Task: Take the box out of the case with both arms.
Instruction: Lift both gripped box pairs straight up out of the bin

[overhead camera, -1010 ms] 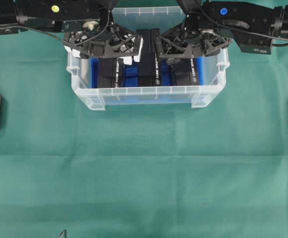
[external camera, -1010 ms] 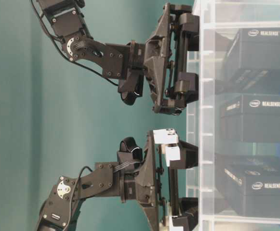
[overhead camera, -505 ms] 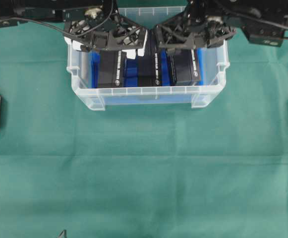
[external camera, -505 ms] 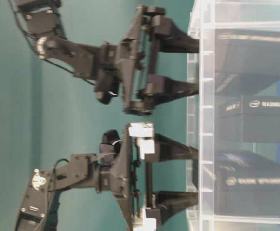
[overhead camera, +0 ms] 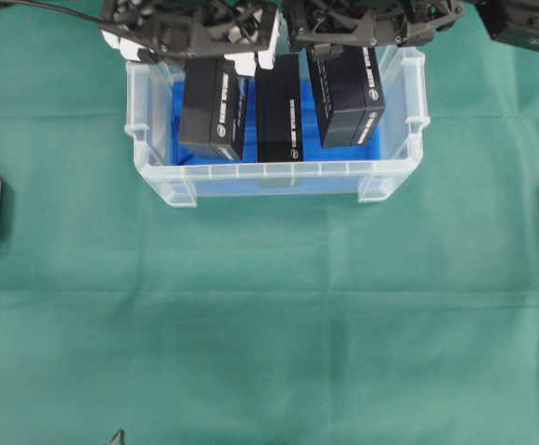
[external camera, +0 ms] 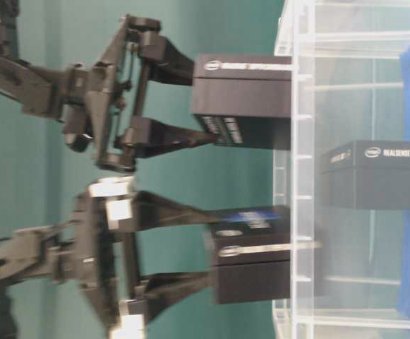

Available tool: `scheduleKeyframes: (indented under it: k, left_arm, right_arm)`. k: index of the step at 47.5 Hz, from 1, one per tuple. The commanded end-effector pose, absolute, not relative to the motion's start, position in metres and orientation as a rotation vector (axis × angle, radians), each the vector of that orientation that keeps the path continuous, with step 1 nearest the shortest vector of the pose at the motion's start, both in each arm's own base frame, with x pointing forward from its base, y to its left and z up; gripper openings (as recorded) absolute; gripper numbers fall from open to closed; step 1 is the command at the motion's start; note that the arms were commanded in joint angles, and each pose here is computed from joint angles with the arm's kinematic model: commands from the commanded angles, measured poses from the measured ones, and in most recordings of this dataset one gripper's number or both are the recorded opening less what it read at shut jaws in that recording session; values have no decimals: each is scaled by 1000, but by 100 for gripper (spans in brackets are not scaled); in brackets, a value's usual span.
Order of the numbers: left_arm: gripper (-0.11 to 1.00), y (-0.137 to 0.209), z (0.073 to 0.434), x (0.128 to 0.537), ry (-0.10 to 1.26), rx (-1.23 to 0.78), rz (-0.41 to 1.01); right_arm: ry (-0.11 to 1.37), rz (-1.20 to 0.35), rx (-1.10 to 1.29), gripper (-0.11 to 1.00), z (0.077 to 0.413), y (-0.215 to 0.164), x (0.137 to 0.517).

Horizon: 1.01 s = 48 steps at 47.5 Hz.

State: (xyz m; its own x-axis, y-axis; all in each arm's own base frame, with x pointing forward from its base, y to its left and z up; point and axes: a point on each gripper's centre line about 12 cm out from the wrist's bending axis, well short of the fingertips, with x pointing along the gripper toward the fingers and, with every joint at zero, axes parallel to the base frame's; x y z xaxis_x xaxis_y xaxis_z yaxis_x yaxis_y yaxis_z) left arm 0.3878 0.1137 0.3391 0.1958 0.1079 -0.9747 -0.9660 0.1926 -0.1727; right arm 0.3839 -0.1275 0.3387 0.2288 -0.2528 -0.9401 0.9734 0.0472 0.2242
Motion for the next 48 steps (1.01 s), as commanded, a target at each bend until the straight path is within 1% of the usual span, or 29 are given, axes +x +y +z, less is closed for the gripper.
scheduleKeyframes:
  k: [1, 10, 17, 23, 31, 48]
  left_arm:
    - [64, 110, 381, 376, 994, -1084, 967]
    - [64, 107, 408, 365, 1021, -1083, 985]
    - [64, 106, 429, 362, 990, -1090, 970]
    - [64, 106, 440, 361, 973, -1094, 962]
    - [64, 106, 443, 360, 985, -1092, 968]
    - [64, 107, 443, 360, 989, -1086, 966]
  right_arm:
    - [777, -1099, 1118, 65, 378, -126, 374]
    - [750, -1086, 1127, 65, 404, -124, 368]
    - [726, -1096, 1113, 65, 423, -121, 363]
    - [718, -1102, 1109, 65, 435, -120, 359]
    - [714, -1099, 1111, 65, 442, -117, 357]
    - [716, -1099, 1112, 65, 441, -117, 357]
